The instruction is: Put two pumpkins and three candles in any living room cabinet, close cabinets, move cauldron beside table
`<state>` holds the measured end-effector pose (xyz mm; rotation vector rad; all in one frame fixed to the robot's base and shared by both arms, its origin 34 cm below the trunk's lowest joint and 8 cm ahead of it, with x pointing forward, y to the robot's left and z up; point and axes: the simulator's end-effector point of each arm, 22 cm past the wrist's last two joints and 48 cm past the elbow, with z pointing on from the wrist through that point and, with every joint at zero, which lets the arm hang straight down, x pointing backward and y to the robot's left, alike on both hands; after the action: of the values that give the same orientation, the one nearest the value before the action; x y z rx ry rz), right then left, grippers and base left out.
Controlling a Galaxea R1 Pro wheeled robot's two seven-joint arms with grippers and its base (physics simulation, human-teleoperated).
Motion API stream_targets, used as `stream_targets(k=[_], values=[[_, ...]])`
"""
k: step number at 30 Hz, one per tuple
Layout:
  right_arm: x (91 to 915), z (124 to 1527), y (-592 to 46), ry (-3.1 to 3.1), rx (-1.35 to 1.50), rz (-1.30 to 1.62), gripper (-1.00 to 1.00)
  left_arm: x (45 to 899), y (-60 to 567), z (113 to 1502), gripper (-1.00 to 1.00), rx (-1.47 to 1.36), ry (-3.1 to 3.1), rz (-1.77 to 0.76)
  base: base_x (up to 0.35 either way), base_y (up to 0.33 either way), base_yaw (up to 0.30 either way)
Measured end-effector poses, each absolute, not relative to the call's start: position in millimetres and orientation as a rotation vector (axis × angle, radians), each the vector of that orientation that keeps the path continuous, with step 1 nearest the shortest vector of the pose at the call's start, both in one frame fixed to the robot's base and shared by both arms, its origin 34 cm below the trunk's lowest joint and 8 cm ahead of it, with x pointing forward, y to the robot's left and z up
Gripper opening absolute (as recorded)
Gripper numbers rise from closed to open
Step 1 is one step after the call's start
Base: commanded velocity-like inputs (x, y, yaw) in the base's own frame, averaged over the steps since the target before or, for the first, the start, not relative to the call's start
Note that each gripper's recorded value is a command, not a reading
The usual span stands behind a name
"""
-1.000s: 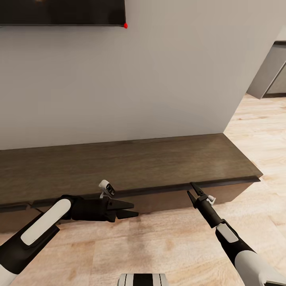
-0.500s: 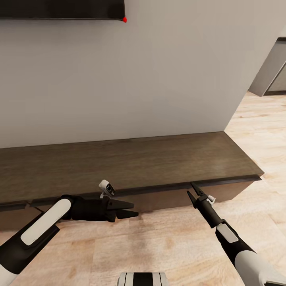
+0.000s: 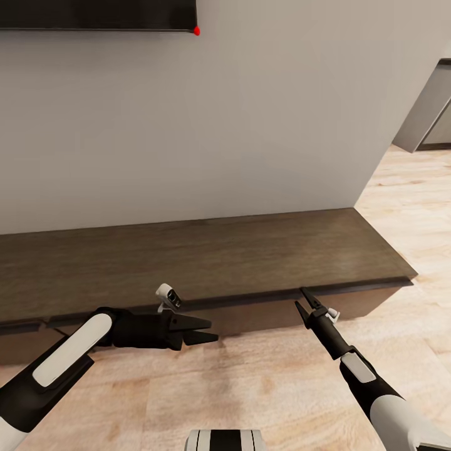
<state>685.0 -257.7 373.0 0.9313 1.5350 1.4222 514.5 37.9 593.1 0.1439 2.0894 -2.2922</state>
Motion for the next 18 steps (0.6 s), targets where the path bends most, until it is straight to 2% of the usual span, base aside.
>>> stream_targets(k=[14, 15, 18], values=[[684.9, 372.7, -257.5, 1.536, 0.931, 1.422, 1.00, 514.9, 37.4, 592.4, 1.00, 0.143, 2.092, -2.288, 0.008, 0.000, 0.000], [684.9, 372.6, -257.4, 1.536, 0.932, 1.422, -1.00, 514.9, 37.4, 592.3, 1.00, 0.143, 2.092, -2.287, 0.000, 0.000, 0.000], [684.9, 372.6, -257.7, 1.537, 0.932, 1.422, -1.00, 515.0, 37.4, 592.3, 1.00, 0.143, 2.092, -2.287, 0.000, 0.000, 0.000]])
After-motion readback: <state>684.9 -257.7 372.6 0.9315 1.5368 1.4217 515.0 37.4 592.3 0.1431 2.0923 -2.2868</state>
